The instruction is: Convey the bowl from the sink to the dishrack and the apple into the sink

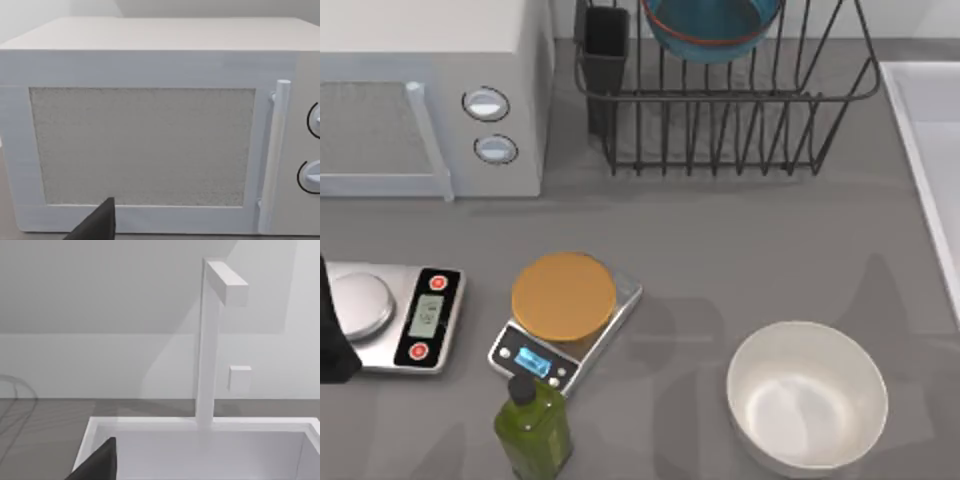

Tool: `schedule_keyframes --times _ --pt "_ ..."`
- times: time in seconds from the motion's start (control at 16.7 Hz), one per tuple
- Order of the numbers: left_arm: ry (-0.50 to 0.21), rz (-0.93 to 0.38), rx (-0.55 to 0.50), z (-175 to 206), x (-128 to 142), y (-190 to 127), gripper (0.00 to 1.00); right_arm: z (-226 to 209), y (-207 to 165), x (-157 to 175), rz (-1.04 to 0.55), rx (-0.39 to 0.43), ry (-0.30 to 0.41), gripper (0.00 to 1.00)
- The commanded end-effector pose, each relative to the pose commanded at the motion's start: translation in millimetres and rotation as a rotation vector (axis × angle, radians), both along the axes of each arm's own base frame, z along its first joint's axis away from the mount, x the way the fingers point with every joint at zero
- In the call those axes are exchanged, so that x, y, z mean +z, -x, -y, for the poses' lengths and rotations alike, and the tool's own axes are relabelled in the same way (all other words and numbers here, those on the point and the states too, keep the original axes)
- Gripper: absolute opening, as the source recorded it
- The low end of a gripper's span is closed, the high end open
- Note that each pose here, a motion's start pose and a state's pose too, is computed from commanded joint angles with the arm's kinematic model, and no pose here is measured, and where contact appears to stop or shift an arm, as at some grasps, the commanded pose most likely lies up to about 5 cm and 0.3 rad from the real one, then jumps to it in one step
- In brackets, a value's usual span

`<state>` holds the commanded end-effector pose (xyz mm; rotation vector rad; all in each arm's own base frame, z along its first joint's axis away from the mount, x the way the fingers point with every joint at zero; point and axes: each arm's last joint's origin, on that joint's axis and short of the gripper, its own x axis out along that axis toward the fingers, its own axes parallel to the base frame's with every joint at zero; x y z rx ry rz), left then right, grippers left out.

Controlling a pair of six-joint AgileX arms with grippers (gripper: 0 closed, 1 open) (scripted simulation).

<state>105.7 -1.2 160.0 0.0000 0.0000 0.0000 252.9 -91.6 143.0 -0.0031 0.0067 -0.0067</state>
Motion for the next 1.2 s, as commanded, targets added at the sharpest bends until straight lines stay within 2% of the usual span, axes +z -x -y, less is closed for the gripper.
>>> schedule_keyframes --times 0.6,1.2 --pt "0.0 0.0 0.0 0 0 0 1.0 -39 40 42 0.006 0.003 0.004 1.0" --pt "0.0 0.0 0.0 0 0 0 1.0 -67 90 50 0.0 -0.009 0.001 1.0"
